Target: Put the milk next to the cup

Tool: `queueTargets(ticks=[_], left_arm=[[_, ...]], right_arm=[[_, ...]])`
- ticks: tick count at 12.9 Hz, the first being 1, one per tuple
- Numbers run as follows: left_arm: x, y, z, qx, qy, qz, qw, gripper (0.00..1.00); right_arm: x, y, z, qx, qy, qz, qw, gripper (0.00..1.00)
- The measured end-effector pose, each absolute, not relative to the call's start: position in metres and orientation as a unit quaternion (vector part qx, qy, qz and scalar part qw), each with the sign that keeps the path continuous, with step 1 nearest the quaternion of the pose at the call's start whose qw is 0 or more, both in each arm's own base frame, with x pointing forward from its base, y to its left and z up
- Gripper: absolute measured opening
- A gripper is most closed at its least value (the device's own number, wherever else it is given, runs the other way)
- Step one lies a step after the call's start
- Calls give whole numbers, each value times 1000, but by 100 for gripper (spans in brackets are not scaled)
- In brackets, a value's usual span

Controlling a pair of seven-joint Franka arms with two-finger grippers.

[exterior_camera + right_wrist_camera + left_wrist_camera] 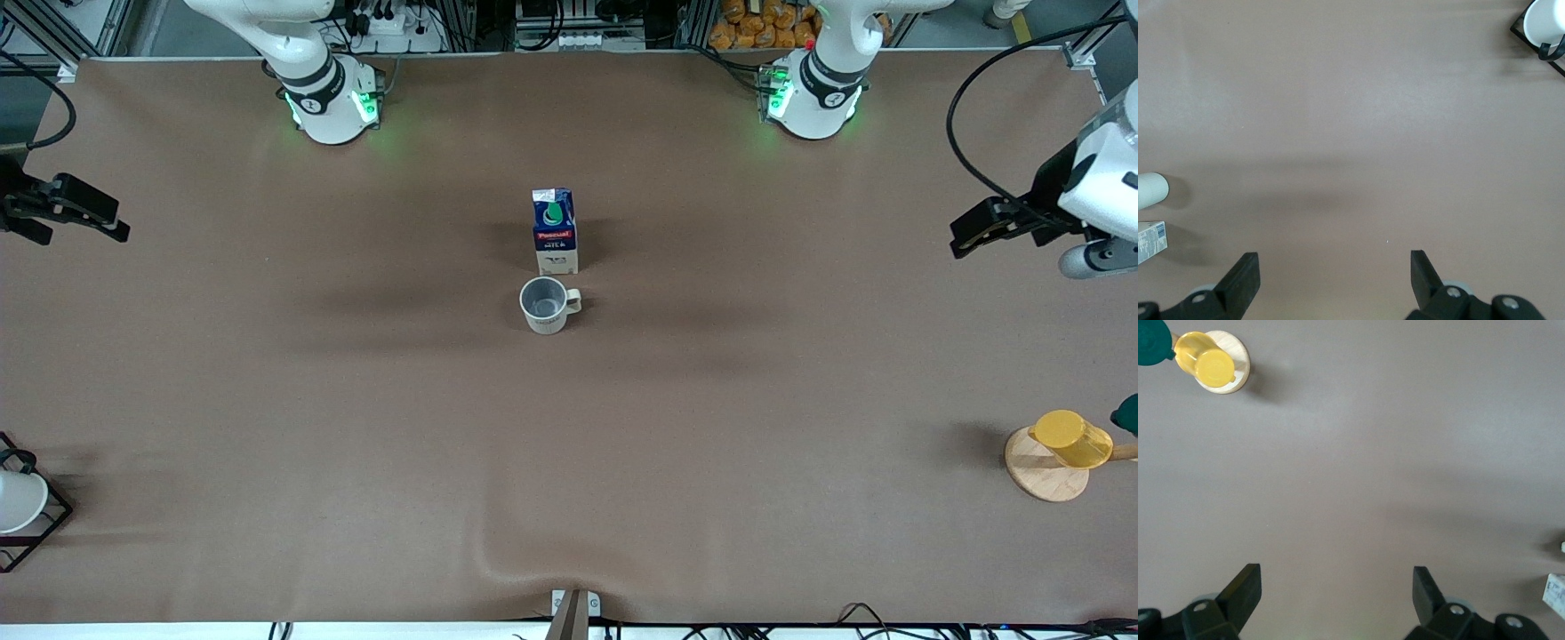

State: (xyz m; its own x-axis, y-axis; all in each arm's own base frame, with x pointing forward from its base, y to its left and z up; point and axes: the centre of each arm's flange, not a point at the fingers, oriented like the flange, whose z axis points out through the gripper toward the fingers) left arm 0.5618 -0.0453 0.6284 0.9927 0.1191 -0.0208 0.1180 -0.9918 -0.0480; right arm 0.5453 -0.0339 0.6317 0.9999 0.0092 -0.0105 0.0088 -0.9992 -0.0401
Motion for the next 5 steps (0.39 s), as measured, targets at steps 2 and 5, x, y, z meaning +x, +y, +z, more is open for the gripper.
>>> queueTargets(ticks=[2,5], left_arm=[[560,-33,628,-999,-33,21,23,100],[560,-29,628,-999,-25,23,8,100]], right_arm=[[545,-34,632,-1000,-4,6,20,100],[545,-34,631,-1000,-4,6,20,100]])
